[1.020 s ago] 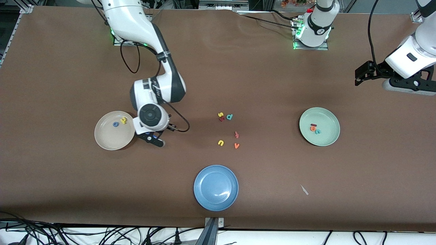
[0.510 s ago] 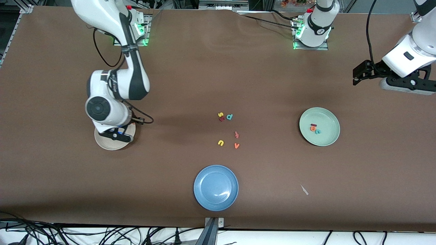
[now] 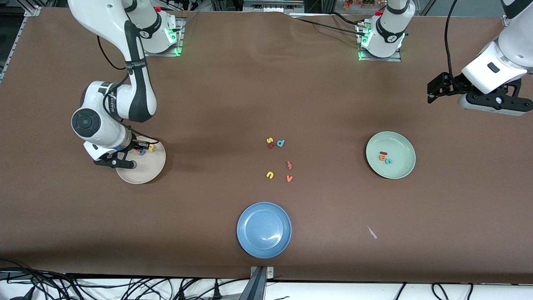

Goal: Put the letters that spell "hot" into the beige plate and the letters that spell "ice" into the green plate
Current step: 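Lower the t into the beige plate and open the right gripper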

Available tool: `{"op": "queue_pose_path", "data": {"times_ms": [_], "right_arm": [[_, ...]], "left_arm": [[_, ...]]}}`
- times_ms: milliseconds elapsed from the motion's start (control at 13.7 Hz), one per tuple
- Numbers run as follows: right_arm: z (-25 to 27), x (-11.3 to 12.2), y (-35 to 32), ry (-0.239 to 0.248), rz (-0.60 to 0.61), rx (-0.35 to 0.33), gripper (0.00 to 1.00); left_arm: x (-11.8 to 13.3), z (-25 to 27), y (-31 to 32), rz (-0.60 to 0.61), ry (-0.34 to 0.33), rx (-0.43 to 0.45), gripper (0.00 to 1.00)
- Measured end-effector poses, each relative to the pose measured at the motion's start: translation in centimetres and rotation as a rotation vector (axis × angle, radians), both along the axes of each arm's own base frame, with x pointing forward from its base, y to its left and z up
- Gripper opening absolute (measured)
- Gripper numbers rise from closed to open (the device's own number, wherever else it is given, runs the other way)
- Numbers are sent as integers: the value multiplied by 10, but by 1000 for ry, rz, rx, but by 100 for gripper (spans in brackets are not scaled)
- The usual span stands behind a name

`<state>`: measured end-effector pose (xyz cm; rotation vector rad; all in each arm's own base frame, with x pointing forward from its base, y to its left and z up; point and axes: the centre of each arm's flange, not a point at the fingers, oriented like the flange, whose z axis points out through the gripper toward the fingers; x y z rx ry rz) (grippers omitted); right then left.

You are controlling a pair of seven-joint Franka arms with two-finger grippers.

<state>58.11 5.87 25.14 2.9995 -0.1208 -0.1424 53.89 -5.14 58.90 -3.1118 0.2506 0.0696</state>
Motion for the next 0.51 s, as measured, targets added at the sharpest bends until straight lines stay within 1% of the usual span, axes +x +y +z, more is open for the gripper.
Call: {"op": "queue_pose_path", "data": {"times_ms": [73,219,291,364,437,510], "right_arm": [[-2,0,-3,-12,-13,11,24],[0,2,-7,-30,-49,53,43],[2,4,-6,-37,-54,61,54],[5,7,-3,-44,-54,67,63],[10,10,1,-50,-54,75,74],[15,14,6,-44,-66,83,85]], "left_arm": [[0,0,0,-1,0,0,100],[0,0,-1,-1,1,0,100],[0,0,-1,-1,1,0,100],[0,0,-1,-2,2,0,100],[-1,0,-1,-2,4,0,100],[-1,0,-1,-2,6,1,100]]}}
